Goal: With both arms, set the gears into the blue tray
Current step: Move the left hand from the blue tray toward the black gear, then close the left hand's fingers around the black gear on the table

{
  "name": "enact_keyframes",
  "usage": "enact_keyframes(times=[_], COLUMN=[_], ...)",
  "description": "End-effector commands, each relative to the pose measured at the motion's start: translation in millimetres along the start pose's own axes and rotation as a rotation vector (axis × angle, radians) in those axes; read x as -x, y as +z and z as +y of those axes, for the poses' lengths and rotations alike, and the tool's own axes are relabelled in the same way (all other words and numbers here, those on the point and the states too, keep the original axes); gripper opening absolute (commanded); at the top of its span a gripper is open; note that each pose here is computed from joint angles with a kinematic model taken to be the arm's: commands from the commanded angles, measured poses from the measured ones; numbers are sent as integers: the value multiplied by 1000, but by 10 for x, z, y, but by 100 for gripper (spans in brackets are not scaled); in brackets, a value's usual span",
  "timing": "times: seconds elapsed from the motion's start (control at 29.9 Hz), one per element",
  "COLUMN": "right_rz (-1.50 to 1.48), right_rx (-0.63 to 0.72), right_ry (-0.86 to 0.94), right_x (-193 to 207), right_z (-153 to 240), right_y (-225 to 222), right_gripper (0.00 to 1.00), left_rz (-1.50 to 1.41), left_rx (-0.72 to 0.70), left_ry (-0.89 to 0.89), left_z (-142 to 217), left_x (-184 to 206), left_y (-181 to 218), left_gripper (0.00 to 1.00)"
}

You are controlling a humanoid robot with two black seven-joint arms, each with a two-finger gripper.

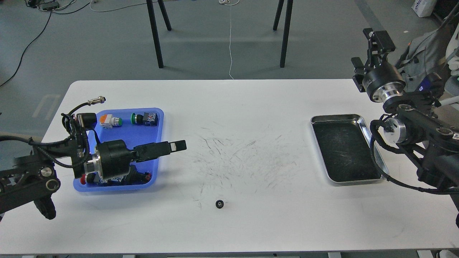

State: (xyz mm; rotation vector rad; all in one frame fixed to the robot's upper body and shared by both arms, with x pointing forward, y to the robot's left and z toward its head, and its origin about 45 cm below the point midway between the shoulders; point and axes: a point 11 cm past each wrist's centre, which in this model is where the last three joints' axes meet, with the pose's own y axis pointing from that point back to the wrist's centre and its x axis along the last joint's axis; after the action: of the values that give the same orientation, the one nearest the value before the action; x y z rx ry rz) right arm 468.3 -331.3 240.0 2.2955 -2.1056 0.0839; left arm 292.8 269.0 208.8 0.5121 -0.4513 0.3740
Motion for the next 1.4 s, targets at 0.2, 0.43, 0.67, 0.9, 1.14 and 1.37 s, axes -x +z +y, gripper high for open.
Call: enact_keyframes(times=[0.2, 0.43, 0.67, 0.9, 1.14, 1.37], right_rz=[-44, -89, -113, -122, -122, -124], right_rx=[0, 30, 55, 73, 85, 91], right_ry=[23, 47, 43, 50, 50, 61], right_x=[-48, -173, -106, -124, -103, -136], right_z=[4, 151, 265, 331, 352, 354], right_y=[-4, 158, 300, 401, 458, 468], right_gripper=[95, 97, 97, 97, 97, 97], left_rz=[-359, -498, -637, -705, -780, -869], left_rx=[36, 78, 116, 172, 165, 187], left_ry=[-164, -199, -194, -223, -202, -197], left_z=[-26, -162, -354, -587, -705, -868], left_x=[365, 569, 794, 983, 957, 1010], left_y=[194, 181, 10, -6, -135, -205], left_gripper=[99, 98, 92, 92, 88, 87])
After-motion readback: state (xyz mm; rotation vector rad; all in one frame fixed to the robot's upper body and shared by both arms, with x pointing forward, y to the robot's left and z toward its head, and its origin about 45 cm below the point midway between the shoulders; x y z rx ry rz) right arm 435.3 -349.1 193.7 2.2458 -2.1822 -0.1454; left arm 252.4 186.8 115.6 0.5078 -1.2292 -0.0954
